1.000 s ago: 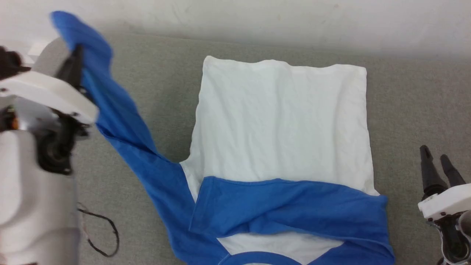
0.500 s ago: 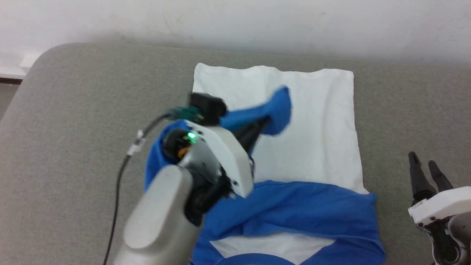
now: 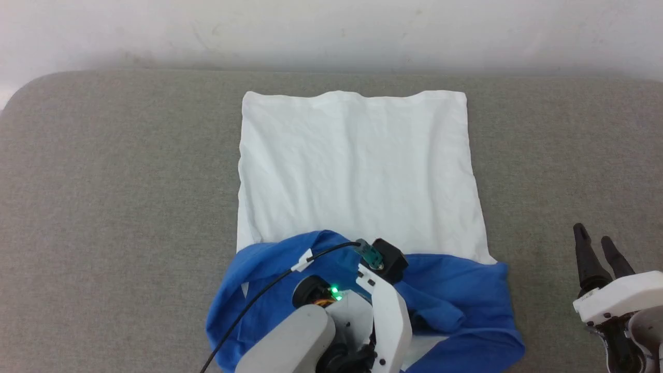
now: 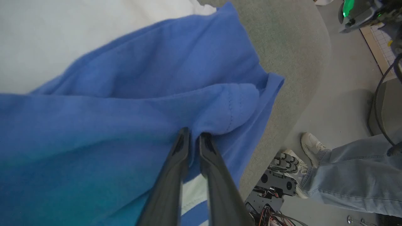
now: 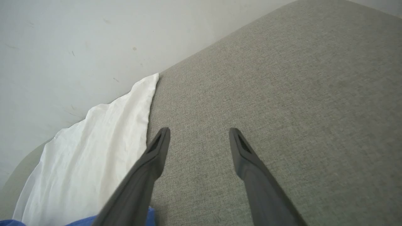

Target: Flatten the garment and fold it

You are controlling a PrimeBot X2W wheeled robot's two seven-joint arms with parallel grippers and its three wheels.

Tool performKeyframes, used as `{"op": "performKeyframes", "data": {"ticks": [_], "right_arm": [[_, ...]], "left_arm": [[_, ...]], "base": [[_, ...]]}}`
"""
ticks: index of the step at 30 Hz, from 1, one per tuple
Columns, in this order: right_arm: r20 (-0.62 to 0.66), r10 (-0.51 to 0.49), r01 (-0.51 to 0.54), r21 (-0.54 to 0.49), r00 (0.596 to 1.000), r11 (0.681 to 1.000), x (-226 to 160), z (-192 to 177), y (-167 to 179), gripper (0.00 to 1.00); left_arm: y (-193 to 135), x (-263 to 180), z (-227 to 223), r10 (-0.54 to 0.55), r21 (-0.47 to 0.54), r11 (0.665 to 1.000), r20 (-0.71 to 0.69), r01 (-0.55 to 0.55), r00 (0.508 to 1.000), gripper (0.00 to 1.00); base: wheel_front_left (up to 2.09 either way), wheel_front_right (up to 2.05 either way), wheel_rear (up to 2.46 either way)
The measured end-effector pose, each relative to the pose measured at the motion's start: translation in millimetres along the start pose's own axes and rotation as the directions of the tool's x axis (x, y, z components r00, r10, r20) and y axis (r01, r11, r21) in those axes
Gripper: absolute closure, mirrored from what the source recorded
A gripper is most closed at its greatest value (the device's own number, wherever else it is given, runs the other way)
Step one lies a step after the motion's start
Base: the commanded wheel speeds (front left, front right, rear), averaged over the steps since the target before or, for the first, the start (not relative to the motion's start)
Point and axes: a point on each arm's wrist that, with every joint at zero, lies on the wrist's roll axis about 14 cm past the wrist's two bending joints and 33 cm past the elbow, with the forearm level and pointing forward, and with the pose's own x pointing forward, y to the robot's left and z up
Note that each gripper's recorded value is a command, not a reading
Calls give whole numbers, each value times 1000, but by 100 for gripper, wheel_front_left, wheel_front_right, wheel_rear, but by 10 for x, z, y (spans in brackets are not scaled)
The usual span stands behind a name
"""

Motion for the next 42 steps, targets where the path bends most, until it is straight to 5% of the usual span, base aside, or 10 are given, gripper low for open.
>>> {"op": "performKeyframes", "data": {"ticks": [6,13,17,21,25,28,35,42], "right_arm": [[-5,21,-21,-2,1000,1000,12,-15,78,0],[-7,50,-50,-3,999,999,16,-17,184,0],[-11,70,-70,-9,997,998,26,-29,254,0],[-16,89,-89,-22,996,996,37,-37,323,0],[-44,115,-116,-40,992,992,56,-84,420,0],[-67,139,-144,-66,988,987,105,-91,527,0],[-106,202,-216,-142,974,966,446,89,911,0],[-199,185,-242,-314,962,918,1263,351,1405,0]], "left_arm": [[-119,-84,41,-55,-54,997,-1,55,998,0],[134,-580,890,10,-186,981,363,61,932,0],[814,-1174,1324,255,-251,960,600,-124,758,0],[1390,-1720,1405,442,-282,892,713,-355,545,0],[1669,-1984,1319,508,-284,821,760,-495,406,0],[1789,-1998,1159,538,-293,789,755,-540,375,0],[1911,-1900,1039,567,-327,773,741,-544,359,0],[2084,-1780,1100,577,-356,771,741,-528,343,0]], "base": [[0,0,0],[0,0,0],[0,0,0],[0,0,0],[0,0,0],[0,0,0],[0,0,0],[0,0,0]]}}
